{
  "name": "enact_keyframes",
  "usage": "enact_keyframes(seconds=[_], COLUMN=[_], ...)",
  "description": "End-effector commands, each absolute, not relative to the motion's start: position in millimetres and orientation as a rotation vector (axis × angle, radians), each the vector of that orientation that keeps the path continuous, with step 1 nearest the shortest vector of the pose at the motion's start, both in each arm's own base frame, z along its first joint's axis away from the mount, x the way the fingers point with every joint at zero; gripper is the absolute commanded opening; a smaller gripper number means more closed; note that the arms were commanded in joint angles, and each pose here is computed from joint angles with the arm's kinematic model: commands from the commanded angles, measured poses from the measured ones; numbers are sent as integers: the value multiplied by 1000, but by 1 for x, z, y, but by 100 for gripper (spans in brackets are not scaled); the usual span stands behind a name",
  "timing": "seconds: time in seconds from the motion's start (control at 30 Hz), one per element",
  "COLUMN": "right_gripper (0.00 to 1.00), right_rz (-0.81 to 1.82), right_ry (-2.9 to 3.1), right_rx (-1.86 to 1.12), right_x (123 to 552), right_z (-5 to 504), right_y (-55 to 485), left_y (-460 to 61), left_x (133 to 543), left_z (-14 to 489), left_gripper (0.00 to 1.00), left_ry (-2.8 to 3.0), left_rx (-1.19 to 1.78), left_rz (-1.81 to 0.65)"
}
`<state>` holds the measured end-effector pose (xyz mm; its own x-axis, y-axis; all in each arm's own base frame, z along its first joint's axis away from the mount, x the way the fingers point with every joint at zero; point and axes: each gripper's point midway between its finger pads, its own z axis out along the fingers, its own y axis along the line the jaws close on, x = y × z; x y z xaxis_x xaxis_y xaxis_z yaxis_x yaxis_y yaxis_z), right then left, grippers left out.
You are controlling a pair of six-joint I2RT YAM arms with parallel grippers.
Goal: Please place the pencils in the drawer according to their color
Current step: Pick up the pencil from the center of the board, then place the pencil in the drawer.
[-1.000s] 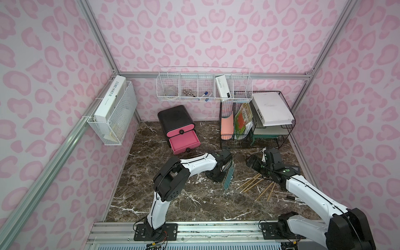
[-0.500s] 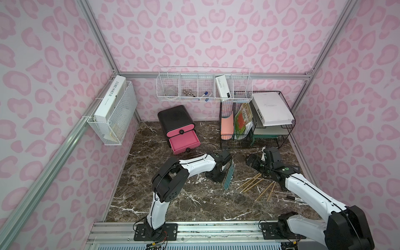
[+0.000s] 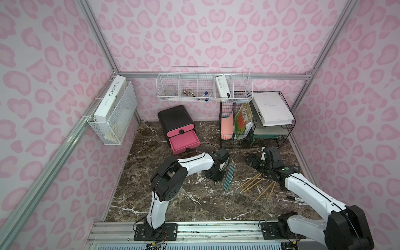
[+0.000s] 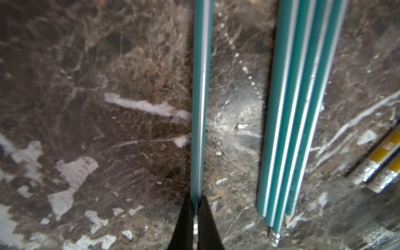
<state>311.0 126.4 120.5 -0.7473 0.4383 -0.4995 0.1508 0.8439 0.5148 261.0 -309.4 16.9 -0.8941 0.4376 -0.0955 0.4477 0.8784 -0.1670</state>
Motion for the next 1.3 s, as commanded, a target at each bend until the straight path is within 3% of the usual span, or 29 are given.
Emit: enact_keyframes(seconds=[0.0, 0.37, 0.7, 1.27], right_gripper=[99, 99, 99, 99], right_rz=[609, 625, 684, 776], right_ry=[2382, 2384, 2405, 2389], right_rx=[416, 411, 385, 354], right_x=[313, 316, 324, 337], right_z=[123, 122, 119, 128], right_y=[129, 132, 145, 170], left_y=[-302, -281, -215, -156], left_x=[266, 283, 305, 306], left_z=[24, 89, 143, 165], left_gripper=[0, 0, 0, 0], left_ry=[2978, 2881, 2835, 2938], left_rx=[701, 653, 510, 433], left_rz=[-262, -281, -239, -214])
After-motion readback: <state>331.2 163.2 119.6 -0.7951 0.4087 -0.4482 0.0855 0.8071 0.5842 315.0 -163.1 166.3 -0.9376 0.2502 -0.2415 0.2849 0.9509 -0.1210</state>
